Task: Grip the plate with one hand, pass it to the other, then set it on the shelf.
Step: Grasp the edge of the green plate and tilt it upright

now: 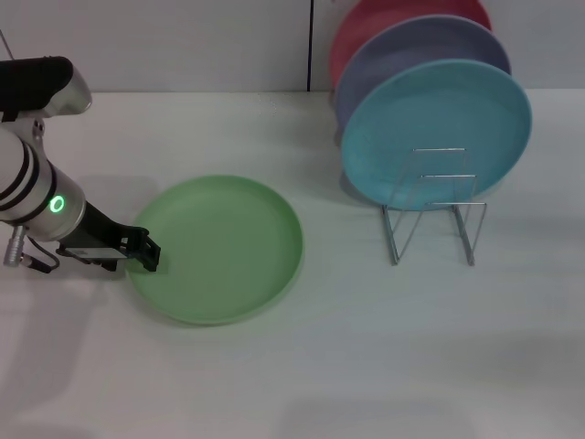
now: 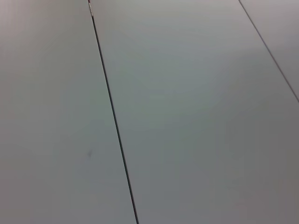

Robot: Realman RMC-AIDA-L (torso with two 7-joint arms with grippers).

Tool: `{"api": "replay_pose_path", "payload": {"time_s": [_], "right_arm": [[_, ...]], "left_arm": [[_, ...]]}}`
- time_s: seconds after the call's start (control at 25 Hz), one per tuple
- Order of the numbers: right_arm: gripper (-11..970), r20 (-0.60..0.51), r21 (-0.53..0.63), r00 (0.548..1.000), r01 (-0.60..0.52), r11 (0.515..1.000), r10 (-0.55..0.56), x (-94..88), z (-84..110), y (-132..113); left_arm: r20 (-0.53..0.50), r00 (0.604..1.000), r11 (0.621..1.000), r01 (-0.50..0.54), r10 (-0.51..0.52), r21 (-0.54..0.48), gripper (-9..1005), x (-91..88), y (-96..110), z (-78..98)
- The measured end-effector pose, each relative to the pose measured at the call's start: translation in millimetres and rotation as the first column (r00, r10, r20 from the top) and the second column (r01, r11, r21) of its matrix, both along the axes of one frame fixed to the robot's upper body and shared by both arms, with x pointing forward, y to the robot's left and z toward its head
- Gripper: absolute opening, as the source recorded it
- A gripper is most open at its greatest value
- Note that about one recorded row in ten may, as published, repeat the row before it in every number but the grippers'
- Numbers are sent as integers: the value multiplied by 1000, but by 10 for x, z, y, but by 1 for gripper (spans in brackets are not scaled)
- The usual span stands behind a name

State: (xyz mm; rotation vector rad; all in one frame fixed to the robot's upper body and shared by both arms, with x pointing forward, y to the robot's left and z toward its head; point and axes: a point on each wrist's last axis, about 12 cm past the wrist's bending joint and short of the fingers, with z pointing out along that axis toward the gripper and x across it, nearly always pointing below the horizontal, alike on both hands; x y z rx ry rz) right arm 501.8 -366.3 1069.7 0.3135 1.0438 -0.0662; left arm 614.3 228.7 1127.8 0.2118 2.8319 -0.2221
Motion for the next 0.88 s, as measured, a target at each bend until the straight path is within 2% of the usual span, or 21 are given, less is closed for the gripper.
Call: {"api": "replay_pose_path", "payload": {"time_s": [0.36, 0.56, 0.88], "right_arm": [[701, 2, 0, 1000, -3, 1000, 3, 13, 7, 7], [700, 3, 0, 1000, -3, 1000, 3, 15, 8, 8], [702, 7, -1, 1000, -4, 1000, 4, 14, 12, 12]], "left_arm": [[-2, 1000, 1000, 9, -9, 16, 471, 7, -5, 4], [-5, 1000, 1000, 13, -13, 19, 337, 7, -7, 8], [-13, 999, 999, 35, -35, 37, 299, -7, -36, -3]]}}
